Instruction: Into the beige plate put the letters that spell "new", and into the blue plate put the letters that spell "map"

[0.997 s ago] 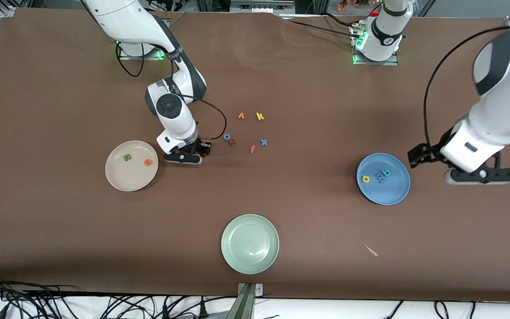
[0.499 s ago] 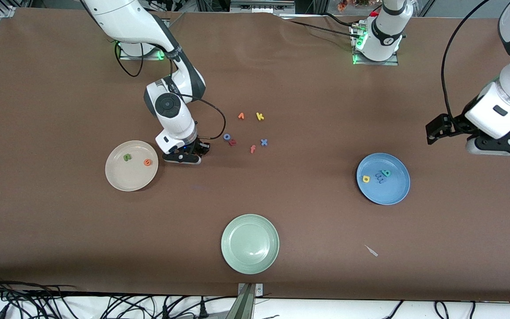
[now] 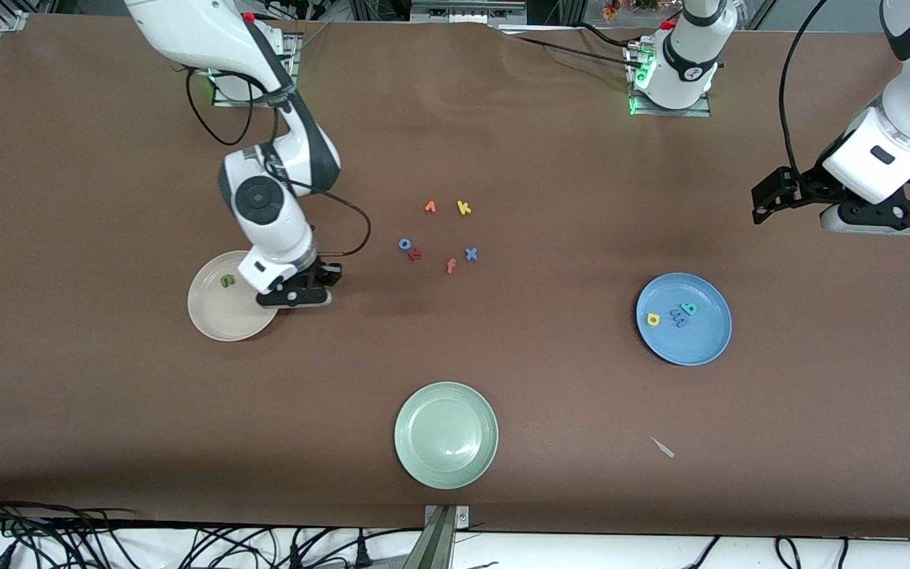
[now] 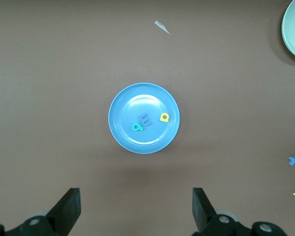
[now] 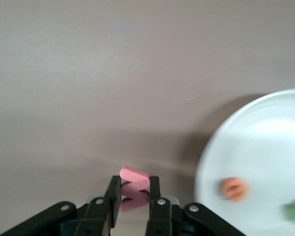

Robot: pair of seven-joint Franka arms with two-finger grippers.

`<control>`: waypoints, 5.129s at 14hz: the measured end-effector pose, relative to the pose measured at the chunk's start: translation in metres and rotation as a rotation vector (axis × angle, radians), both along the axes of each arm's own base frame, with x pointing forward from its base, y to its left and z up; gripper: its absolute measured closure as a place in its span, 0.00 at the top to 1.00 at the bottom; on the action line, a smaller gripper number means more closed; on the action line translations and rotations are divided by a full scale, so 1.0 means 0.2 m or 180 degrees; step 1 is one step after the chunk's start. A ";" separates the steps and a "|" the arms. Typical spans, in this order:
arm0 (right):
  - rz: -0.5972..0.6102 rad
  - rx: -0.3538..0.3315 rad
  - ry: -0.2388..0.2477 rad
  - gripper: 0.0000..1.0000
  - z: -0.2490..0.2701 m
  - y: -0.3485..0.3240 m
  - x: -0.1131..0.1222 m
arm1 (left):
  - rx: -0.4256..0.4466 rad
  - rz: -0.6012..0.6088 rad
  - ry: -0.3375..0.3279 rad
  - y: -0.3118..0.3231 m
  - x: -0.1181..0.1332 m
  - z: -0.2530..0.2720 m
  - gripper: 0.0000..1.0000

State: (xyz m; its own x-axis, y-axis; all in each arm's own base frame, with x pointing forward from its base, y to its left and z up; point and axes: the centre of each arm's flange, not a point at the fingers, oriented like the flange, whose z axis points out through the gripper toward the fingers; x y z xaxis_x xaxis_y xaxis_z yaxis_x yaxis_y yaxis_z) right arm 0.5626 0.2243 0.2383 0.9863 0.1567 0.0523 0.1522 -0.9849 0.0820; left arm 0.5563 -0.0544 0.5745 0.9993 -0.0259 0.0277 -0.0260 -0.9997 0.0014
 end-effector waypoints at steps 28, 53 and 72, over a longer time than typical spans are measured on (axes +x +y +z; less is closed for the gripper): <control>0.0371 0.0112 0.0355 0.50 0.66 -0.41 0.13 | 0.0004 0.0007 0.0000 0.00 0.00 0.00 1.00; 0.0359 0.0177 0.0203 1.00 1.84 -0.59 0.04 | 0.0010 -0.0045 0.0046 -0.04 -0.02 0.00 1.00; 0.0181 0.0153 0.0400 1.00 1.80 -0.65 0.02 | 0.0010 -0.0041 0.0046 -0.04 -0.02 0.00 1.00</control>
